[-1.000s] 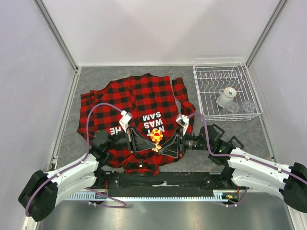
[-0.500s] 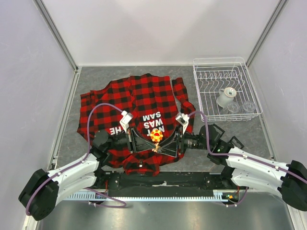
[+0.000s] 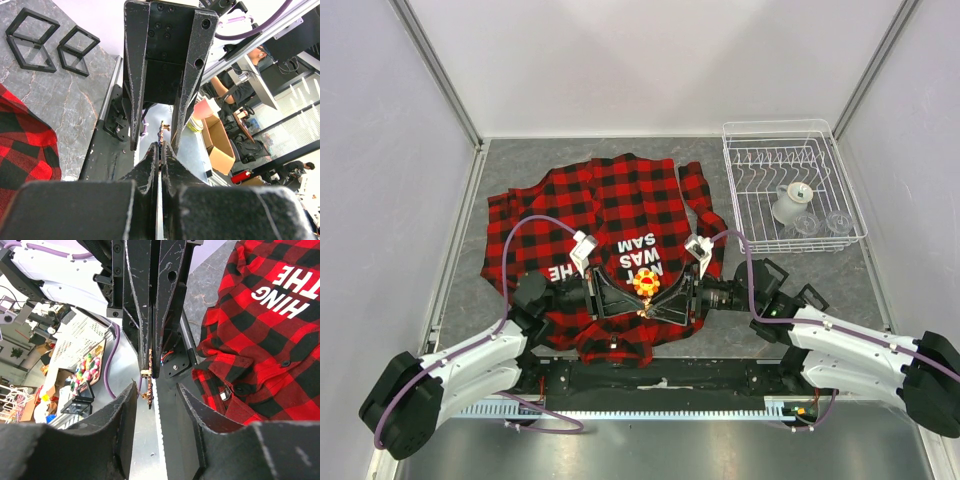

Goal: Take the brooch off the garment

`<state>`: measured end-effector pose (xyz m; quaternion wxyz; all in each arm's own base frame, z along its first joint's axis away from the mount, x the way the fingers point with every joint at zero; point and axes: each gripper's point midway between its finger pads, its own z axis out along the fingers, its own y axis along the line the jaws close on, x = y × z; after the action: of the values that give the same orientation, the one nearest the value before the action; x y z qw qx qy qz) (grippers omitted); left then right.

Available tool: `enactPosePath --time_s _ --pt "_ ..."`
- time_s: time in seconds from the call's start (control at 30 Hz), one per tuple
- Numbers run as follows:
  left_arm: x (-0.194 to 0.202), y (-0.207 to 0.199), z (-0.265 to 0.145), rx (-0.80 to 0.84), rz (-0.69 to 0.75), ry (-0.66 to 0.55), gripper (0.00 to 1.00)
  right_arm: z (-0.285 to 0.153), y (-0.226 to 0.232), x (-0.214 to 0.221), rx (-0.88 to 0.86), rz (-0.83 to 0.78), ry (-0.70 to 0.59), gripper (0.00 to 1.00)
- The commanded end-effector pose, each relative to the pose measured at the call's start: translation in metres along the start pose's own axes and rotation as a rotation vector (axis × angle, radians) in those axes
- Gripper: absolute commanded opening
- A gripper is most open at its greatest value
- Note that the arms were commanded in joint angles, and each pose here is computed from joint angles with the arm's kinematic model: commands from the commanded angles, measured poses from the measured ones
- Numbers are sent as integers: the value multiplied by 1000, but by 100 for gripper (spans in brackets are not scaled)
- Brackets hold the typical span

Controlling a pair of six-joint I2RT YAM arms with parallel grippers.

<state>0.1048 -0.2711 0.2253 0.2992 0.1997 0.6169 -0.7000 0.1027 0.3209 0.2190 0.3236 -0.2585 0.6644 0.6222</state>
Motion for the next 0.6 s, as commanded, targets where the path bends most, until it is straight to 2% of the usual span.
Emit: enactPosePath --time_s 0.0,0.57 --pt "-5 -11 0 44 26 -8 2 4 11 -17 -40 -32 -44 42" --pt "-7 -14 0 38 44 -3 2 9 -2 -17 19 29 -57 29"
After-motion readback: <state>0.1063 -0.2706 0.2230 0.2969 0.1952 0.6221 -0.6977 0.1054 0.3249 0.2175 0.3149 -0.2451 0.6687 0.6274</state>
